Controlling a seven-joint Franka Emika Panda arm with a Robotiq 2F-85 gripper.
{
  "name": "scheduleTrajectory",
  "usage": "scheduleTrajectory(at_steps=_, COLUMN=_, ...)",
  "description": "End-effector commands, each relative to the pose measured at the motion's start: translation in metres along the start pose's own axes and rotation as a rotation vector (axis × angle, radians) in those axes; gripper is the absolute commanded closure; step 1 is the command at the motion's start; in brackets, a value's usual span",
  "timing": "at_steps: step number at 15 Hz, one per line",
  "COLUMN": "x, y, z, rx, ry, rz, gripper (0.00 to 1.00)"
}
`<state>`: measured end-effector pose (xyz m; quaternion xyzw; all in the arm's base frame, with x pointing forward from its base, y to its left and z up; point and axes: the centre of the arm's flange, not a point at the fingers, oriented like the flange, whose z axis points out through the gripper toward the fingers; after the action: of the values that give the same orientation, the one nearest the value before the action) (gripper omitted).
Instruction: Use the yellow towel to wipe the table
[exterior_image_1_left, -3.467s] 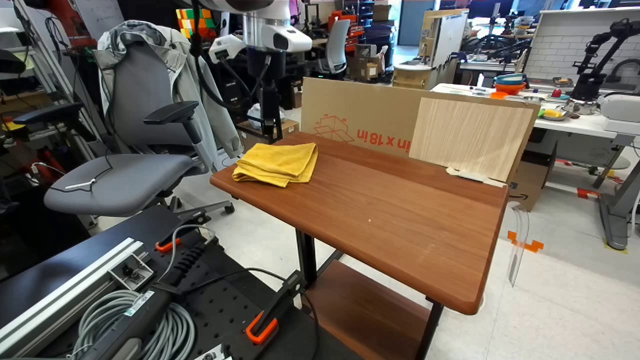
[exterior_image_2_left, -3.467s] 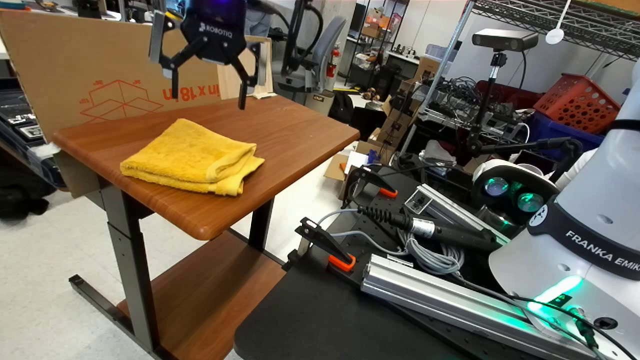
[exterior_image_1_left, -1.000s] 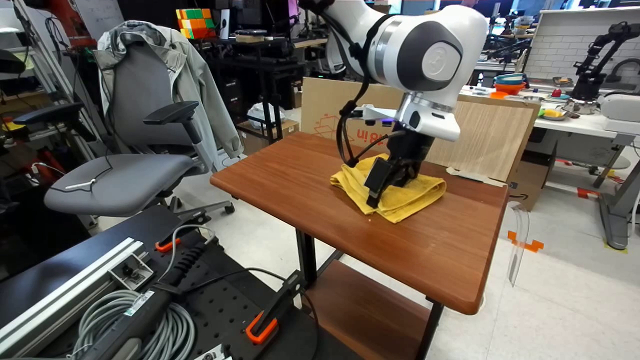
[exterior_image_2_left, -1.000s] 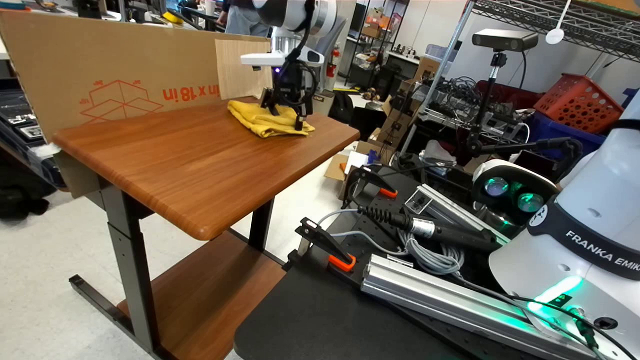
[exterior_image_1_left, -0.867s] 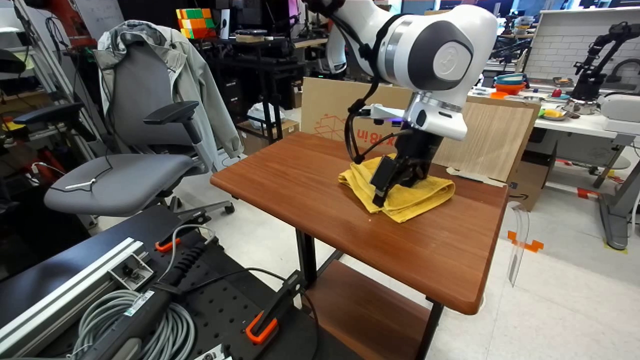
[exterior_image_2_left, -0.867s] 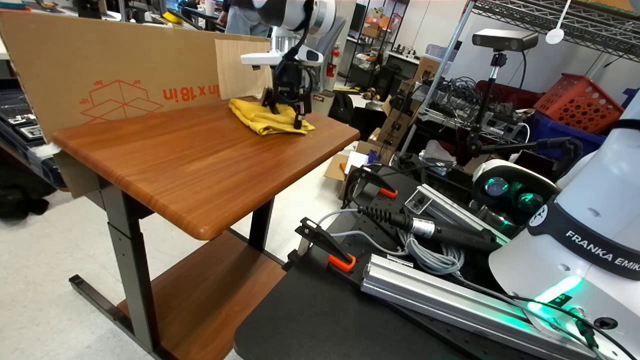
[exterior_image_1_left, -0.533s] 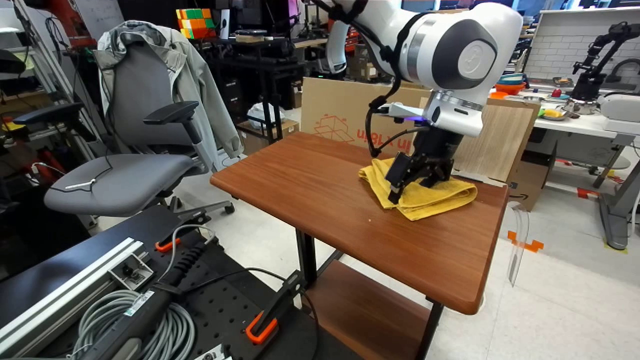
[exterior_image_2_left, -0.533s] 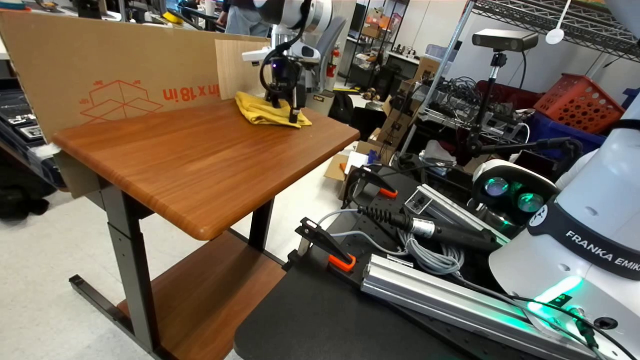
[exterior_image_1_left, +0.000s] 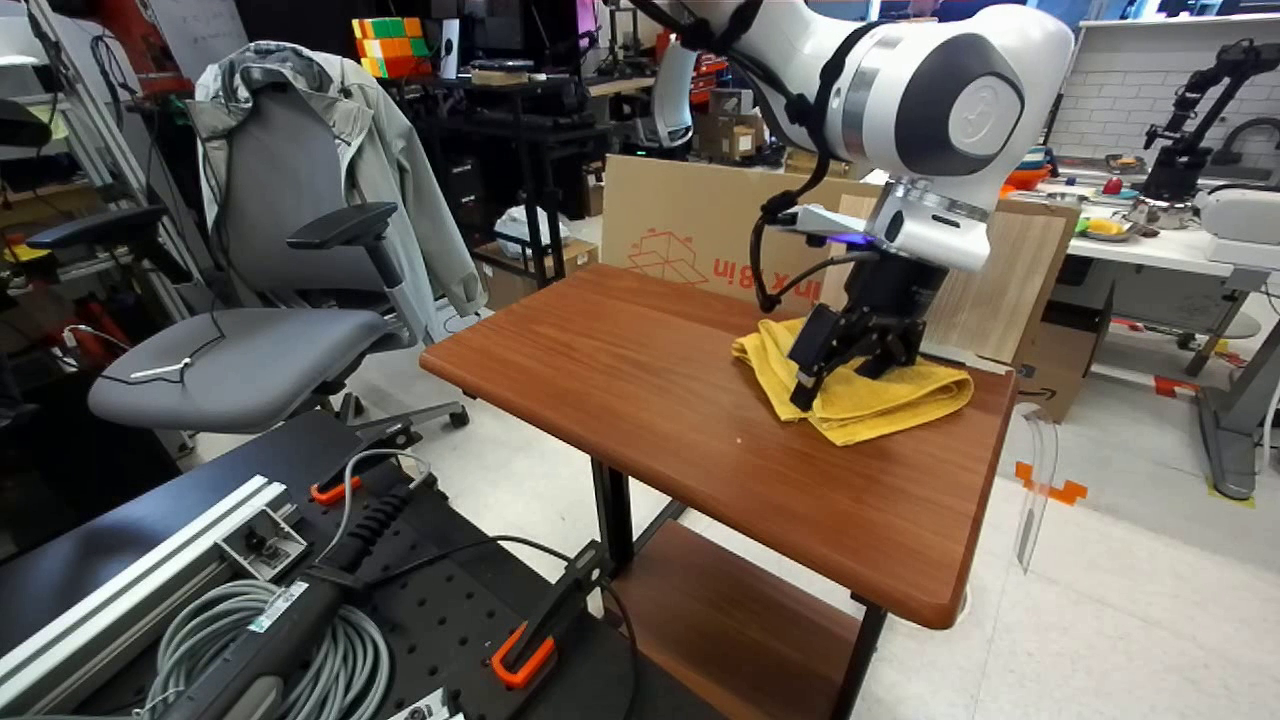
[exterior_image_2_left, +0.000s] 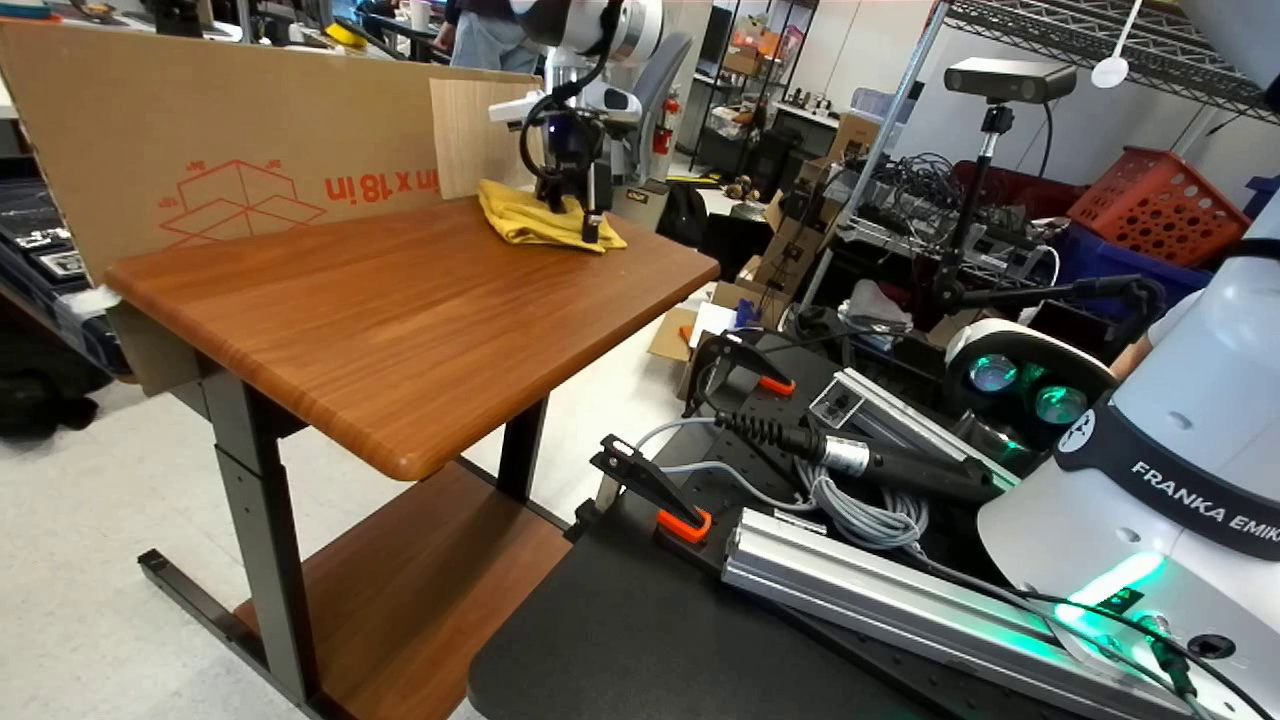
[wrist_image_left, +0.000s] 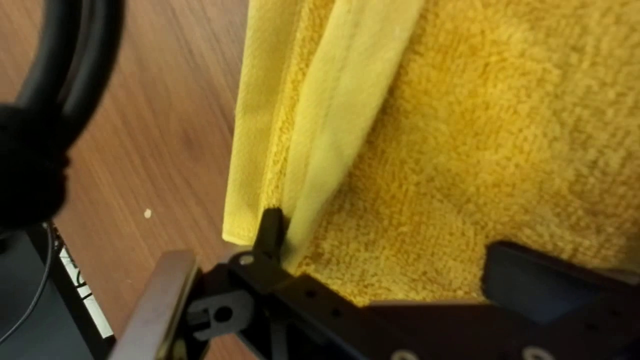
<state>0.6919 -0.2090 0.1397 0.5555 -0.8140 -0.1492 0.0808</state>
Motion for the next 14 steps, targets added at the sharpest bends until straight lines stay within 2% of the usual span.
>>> scheduleTrajectory(at_steps=1, x=-0.012, y=0.06, z=0.045, rx=-0.118, ry=0.034, rz=-0.125, gripper=0.0)
scheduleTrajectory(at_steps=5, x=-0.032, y=0.104, z=0.044, rx=-0.186, ry=0.062, rz=-0.274, gripper=0.0)
scheduleTrajectory(at_steps=9, x=-0.061, y=0.132, z=0.069, rx=-0.27, ry=0.118, rz=-0.421, gripper=0.0)
scheduleTrajectory(at_steps=11, x=-0.091, y=0.137, z=0.076, rx=-0.27, ry=0.146, rz=-0.521, gripper=0.0)
scheduleTrajectory(at_steps=14, x=-0.154, y=0.141, z=0.073, rx=-0.265, ry=0.116, rz=-0.671, gripper=0.0)
